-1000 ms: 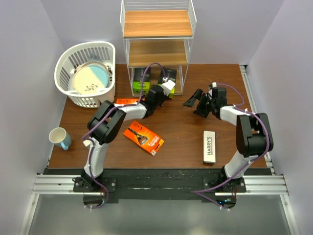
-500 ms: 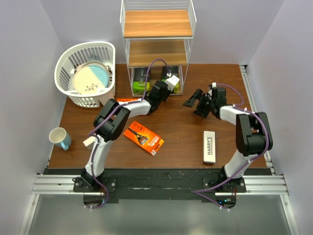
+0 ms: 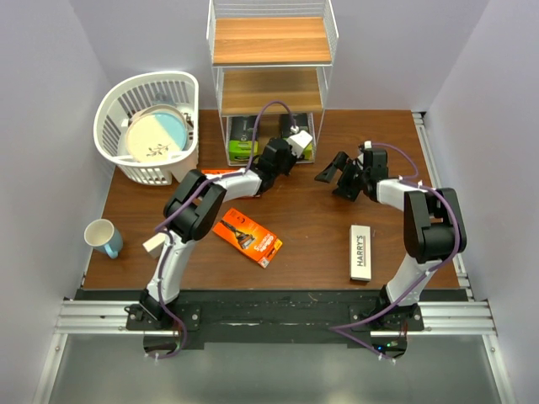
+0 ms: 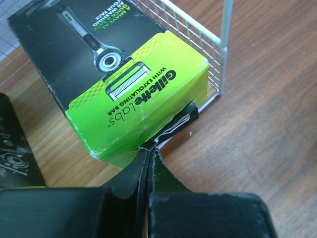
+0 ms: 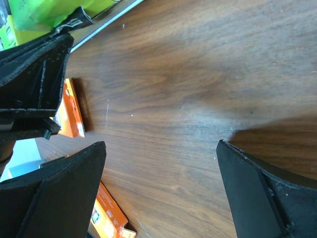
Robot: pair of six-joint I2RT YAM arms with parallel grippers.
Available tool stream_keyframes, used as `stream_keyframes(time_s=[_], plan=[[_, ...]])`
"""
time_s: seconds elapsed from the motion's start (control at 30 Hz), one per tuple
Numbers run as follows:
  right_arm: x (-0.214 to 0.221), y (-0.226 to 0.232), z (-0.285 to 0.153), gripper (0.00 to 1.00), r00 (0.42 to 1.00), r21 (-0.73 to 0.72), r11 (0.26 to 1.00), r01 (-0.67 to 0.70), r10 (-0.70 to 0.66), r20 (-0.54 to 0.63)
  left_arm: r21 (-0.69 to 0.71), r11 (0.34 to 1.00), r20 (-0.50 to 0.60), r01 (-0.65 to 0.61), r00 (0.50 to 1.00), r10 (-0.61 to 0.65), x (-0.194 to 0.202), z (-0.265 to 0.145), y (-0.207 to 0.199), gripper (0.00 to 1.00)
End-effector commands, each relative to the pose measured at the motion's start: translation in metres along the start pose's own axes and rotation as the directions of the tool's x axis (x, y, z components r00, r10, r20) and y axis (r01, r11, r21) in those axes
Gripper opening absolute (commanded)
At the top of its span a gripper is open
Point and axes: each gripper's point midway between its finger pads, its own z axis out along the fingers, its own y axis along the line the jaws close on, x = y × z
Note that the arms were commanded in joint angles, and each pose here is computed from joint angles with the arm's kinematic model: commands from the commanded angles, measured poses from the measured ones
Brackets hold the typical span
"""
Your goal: Place and organize the shaving razors onto the shelf
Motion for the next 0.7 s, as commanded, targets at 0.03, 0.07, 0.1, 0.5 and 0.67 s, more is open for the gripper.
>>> stream_keyframes(time_s=[0.03,0.07,0.1,0.5,0.67], plan=[[-0.022,0.013,0.002,0.99,0.998,-0.028,0.999,0.024,-0.022,0.056,0.03,0.999,0.094,-0.018,0.995,0.016,-0.042,0.001,0.004,0.0],[-0.022,0.013,0.002,0.99,0.998,-0.028,0.999,0.024,-0.022,0.056,0.041,0.999,0.095,-0.021,0.995,0.017,-0.043,0.003,0.002,0.0],[-0.021,0.013,0.003,0.99,0.998,-0.028,0.999,0.024,-0.023,0.054,0.054,0.998,0.086,-0.02,0.996,0.015,-0.042,0.005,0.0,0.0],[-0.037,0.032,-0.004,0.99,0.992,-0.048,0.991,0.123,-0.121,0.034,0.09,0.993,0.005,0.08,0.997,-0.081,-0.04,-0.022,-0.007,0.32],[-0.037,0.037,-0.019,0.99,0.972,-0.035,0.971,0.236,-0.235,0.017,0.1,0.994,0.006,0.055,0.998,-0.055,-0.049,-0.079,-0.014,0.64]])
